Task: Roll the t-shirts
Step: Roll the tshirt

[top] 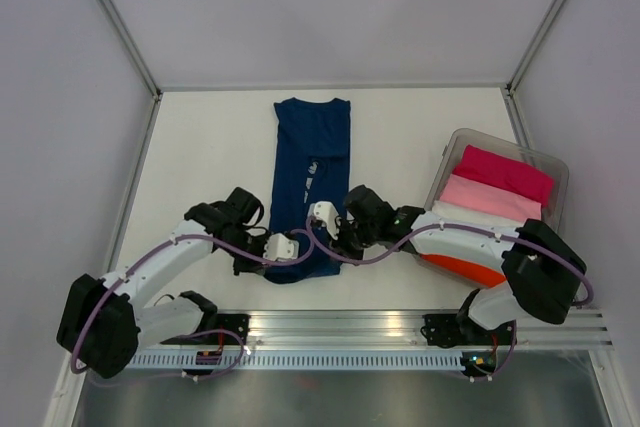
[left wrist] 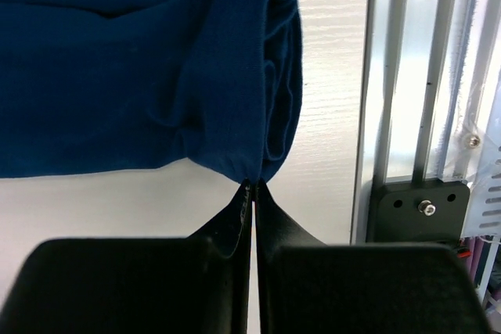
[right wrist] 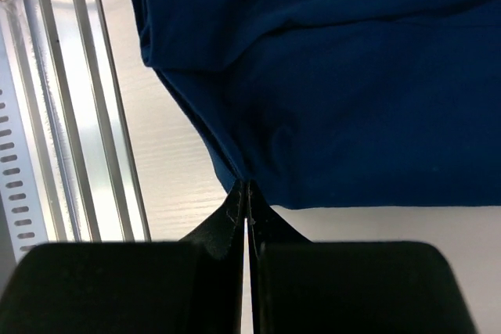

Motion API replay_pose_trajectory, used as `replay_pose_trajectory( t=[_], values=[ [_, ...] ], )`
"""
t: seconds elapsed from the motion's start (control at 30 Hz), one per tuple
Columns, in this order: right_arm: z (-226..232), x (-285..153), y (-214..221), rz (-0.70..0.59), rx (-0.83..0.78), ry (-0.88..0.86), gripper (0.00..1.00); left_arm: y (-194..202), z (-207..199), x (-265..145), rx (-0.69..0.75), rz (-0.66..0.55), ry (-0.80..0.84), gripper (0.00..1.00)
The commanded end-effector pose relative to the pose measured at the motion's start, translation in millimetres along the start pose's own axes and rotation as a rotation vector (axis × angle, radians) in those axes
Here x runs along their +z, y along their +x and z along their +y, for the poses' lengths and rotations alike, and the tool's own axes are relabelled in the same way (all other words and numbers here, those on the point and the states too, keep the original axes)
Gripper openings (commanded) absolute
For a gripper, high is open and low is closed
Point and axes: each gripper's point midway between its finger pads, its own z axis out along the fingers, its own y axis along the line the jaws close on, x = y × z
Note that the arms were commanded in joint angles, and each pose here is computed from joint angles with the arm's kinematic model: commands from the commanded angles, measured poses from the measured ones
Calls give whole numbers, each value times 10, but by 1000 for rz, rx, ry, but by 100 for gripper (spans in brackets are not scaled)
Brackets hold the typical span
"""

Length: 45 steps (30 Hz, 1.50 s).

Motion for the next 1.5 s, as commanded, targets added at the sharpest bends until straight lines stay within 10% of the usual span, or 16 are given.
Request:
replay_pose_trajectory(
  t=[0.0,0.97,1.27,1.47],
  values=[
    [-61,41,-124,-35,35,-28,0,-118,223,-64,-25,-31,-33,2],
    [-889,130,118,-34,322,195,0,97,1106,-27,-369,49,-93,3],
    [-958,168,91,-30,369,216,0,-64,1459,-405,-400,-34,-227,35],
    [-972,153,38,-46,413,221,0,-435,1304,-666,-143,-114,-304,45]
  ],
)
